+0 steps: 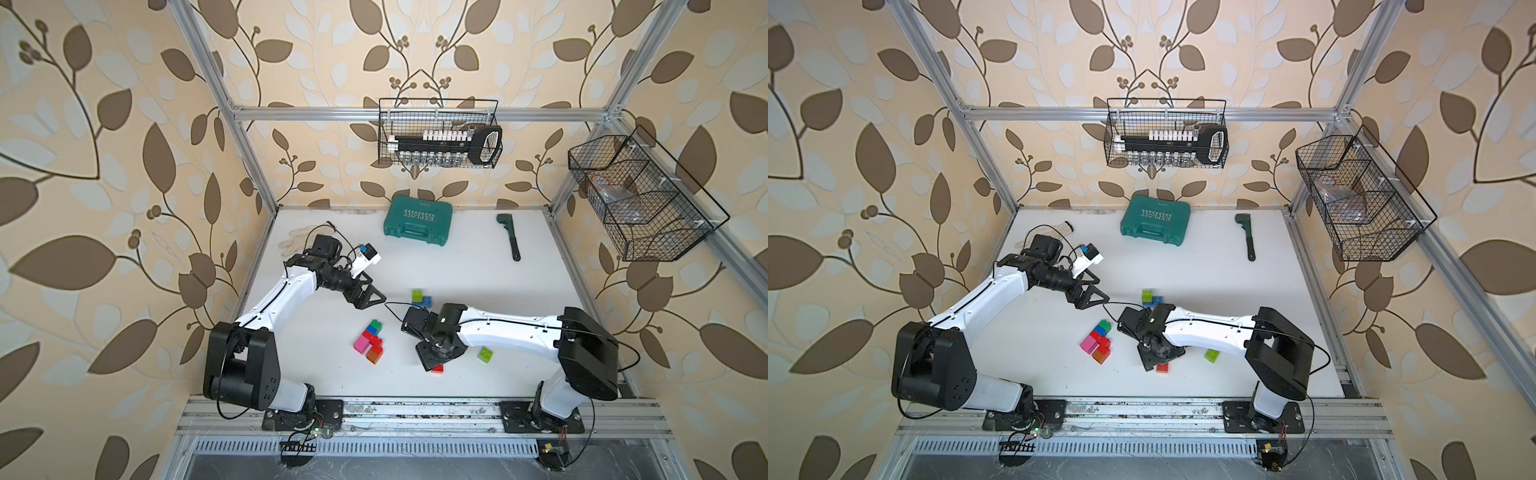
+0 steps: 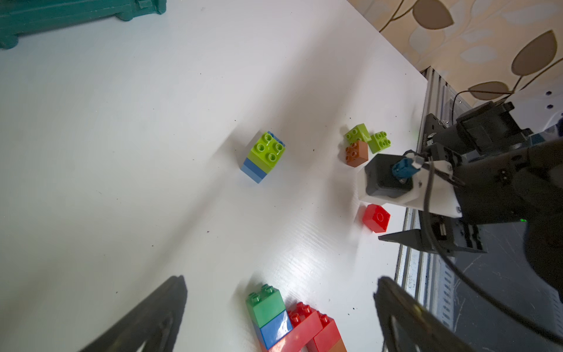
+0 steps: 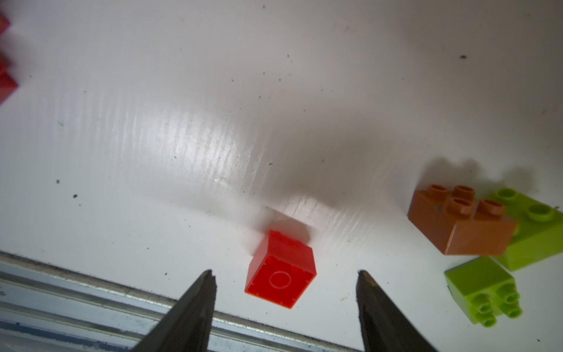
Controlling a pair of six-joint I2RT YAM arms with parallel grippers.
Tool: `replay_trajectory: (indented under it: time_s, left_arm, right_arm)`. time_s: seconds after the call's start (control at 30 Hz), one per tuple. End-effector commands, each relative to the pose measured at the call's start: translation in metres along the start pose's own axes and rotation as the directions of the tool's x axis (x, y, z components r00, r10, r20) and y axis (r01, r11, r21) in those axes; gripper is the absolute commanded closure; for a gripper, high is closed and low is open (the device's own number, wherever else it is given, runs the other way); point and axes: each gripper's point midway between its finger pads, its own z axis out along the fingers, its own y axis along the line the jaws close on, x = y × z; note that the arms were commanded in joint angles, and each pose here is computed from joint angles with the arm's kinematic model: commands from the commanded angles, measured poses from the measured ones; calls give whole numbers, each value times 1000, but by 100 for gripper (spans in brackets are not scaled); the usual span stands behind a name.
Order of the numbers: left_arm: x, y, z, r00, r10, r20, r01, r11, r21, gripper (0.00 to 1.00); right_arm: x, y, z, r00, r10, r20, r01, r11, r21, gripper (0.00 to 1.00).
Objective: Assemble the letter h with lego
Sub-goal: Adjust the lego brick at the center of the board.
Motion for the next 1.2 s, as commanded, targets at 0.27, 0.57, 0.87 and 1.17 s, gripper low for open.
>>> replay_trajectory:
  time_s: [0.27,0.57,0.87,1.17]
  left_arm:
    - [1,4,-5,999,-31,8,31,1000,-3,1]
    - [0,6,-6,999,-53,10,53,998,-14,1]
    - [-14,5,-9,987,-158,10,158,987,16,2]
    - [-67,-33,-28,908,-419,3,413,896,162,1]
  right_arm:
    - [23,20,30,964,248,-95,-256,964,-79,42]
    - [24,6,43,961,266,-74,-265,964,15,68]
    - [-21,-6,-8,950,175,258,-175,984,-23,90]
    - [-81,-4,-135,572,-81,816,190,981,-36,90]
